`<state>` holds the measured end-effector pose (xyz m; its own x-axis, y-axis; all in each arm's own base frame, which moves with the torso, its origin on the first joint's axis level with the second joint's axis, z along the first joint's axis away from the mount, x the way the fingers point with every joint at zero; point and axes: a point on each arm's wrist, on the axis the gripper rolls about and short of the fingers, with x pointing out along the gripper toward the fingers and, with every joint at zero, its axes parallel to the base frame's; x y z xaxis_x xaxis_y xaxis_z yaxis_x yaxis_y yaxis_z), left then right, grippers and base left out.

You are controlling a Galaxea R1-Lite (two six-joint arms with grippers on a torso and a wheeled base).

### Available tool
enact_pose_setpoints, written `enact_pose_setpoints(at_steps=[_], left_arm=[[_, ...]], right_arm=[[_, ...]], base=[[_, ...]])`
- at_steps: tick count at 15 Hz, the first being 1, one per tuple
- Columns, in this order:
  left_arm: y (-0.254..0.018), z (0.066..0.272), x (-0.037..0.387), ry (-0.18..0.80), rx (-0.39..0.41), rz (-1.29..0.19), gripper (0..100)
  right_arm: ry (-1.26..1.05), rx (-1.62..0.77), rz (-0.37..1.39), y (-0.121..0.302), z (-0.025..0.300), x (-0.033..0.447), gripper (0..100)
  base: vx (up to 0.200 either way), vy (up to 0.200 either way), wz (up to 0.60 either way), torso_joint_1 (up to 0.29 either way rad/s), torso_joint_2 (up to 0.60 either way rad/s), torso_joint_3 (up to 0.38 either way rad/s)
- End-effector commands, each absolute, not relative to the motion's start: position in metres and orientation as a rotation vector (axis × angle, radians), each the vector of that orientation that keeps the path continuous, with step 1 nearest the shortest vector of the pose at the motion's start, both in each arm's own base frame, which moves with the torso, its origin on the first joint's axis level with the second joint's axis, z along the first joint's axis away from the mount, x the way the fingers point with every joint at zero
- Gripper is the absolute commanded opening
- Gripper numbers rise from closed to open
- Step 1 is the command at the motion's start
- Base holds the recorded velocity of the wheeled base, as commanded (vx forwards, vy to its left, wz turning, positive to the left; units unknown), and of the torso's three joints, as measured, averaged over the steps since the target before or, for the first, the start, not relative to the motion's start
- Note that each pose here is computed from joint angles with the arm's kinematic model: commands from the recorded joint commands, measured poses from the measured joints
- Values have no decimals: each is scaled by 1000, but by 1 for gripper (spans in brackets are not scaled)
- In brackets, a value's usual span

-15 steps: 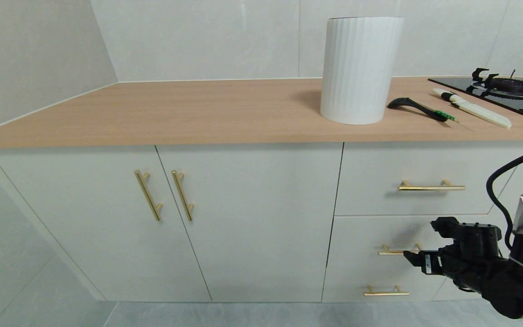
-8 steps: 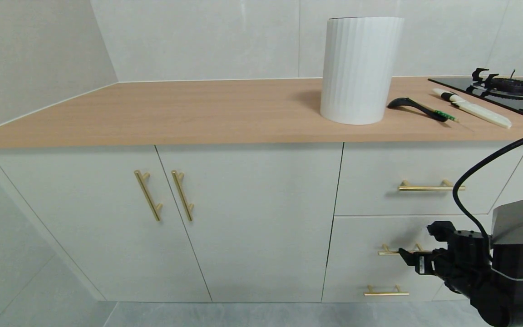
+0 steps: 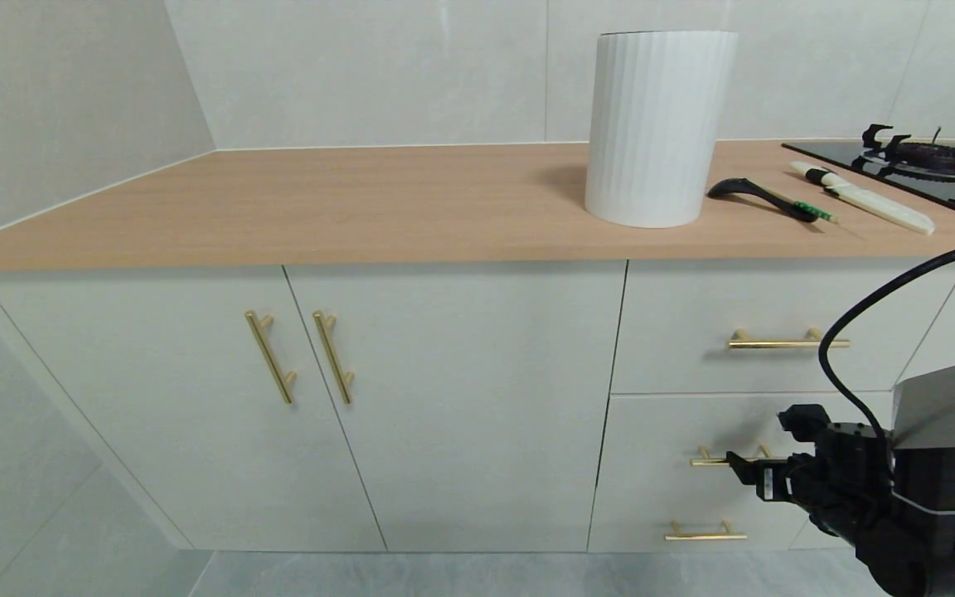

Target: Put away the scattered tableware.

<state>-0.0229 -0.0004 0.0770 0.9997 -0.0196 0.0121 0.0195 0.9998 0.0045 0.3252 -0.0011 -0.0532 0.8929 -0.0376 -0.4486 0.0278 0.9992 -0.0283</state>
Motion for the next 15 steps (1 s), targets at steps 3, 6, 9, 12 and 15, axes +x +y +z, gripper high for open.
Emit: enact_pose_setpoints(at_steps=[3, 6, 9, 12, 15], left_arm=[[0, 77, -23, -12, 5, -20, 100], [0, 77, -23, -11, 5, -20, 100], [0, 77, -23, -11, 5, -20, 100], [0, 77, -23, -11, 5, -20, 100], [0, 77, -23, -12, 5, -20, 100]], right_arm=[[440, -22, -43, -2, -56, 333, 100], [456, -26, -43, -1, -61, 332, 100], [484, -34, -43, -2, -64, 326, 100], [508, -40, -41, -2, -66, 320, 100], [525, -40, -42, -2, -64, 312, 100]], base=[[0, 0, 0, 0, 0, 0], [0, 0, 0, 0, 0, 0], [0, 0, 0, 0, 0, 0], [0, 0, 0, 0, 0, 0], [0, 0, 0, 0, 0, 0]])
